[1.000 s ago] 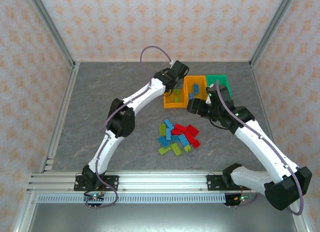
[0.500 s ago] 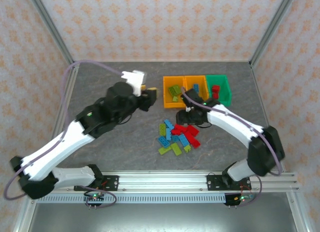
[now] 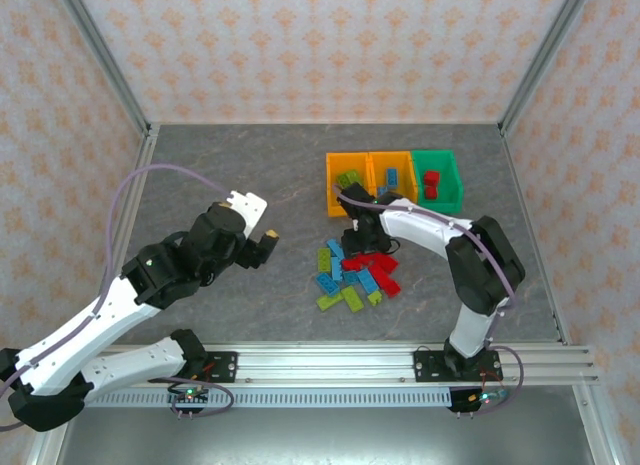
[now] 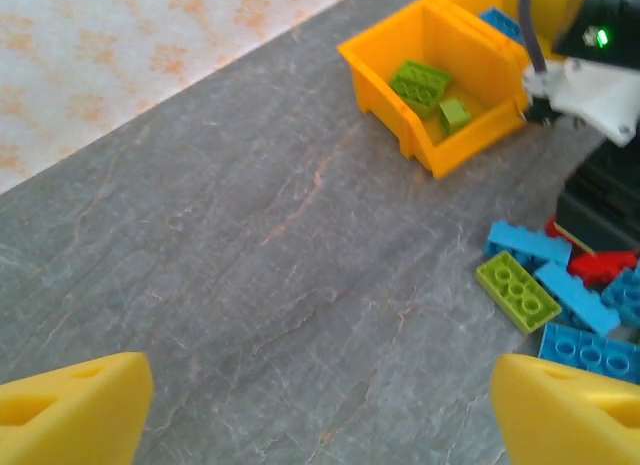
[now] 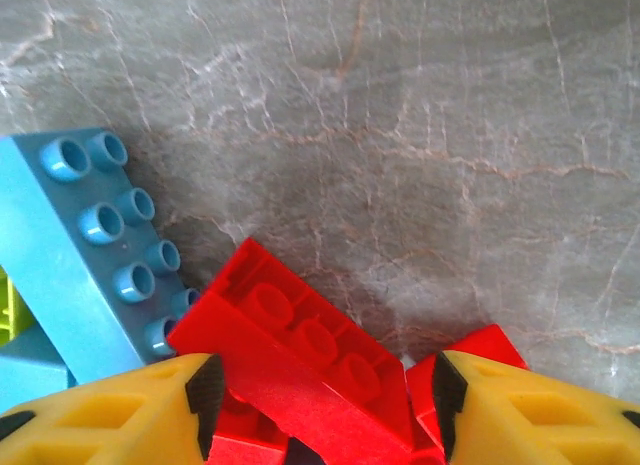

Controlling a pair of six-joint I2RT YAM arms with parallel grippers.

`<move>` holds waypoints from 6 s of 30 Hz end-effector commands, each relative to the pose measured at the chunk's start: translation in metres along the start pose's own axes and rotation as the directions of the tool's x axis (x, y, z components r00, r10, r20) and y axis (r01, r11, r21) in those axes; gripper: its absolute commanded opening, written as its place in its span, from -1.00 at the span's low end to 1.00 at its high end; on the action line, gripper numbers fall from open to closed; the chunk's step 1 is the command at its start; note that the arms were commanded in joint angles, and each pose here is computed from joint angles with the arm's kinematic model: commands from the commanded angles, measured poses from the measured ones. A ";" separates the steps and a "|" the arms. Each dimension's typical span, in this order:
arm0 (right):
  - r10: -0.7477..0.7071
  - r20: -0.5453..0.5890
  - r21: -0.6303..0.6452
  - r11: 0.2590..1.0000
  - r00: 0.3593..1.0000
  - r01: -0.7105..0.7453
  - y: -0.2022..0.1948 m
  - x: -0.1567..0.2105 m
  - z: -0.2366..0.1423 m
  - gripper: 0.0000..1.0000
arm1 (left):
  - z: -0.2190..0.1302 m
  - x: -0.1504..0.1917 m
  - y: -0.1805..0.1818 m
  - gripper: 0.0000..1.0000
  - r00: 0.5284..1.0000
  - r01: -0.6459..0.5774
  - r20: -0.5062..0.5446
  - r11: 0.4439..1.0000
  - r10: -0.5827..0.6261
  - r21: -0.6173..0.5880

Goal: Sort the legos into containers by color

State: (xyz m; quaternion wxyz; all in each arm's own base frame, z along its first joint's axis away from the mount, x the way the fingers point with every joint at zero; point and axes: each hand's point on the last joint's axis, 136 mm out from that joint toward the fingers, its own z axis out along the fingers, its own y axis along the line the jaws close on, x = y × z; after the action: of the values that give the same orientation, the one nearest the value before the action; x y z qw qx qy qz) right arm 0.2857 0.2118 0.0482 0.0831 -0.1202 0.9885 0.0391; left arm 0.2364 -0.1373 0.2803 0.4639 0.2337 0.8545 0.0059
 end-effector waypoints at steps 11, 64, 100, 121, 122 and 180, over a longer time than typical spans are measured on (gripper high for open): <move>-0.001 -0.070 -0.001 1.000 0.998 0.001 0.005 0.003 0.027 0.21 | 0.011 0.018 -0.008 0.89 0.998 -0.044 -0.044 0.997 0.046 0.057; 0.476 0.534 -0.116 0.860 0.699 -0.497 -0.120 -0.081 -0.110 -0.75 | 0.004 0.024 -0.058 1.00 0.994 -0.093 -0.023 0.923 0.109 0.373; 0.383 0.285 -0.362 0.892 0.879 -0.271 -0.037 0.016 -0.159 0.37 | 0.120 0.075 -0.033 0.57 0.497 0.786 -0.300 0.569 -0.814 -0.243; 0.453 0.314 -0.356 0.871 0.835 -0.339 -0.051 0.061 -0.167 0.42 | 0.195 0.176 -0.112 0.03 0.221 0.703 -0.550 0.522 -0.806 -0.483; 0.455 0.316 -0.354 0.871 0.833 -0.341 -0.051 0.060 -0.167 0.43 | 0.196 0.175 -0.113 -0.09 0.225 0.705 -0.553 0.526 -0.802 -0.476; -0.126 0.252 -0.070 0.987 0.959 0.148 0.064 -0.052 -0.065 0.56 | -0.012 -0.076 -0.034 0.14 0.958 0.247 0.086 0.939 -0.274 0.240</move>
State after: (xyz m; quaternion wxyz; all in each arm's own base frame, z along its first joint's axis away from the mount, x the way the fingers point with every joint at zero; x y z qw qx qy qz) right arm 0.3031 0.2698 0.1399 0.2140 -0.1300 0.9589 0.1334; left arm 0.2720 -0.1973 0.3769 0.5253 0.0774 0.8257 -0.1904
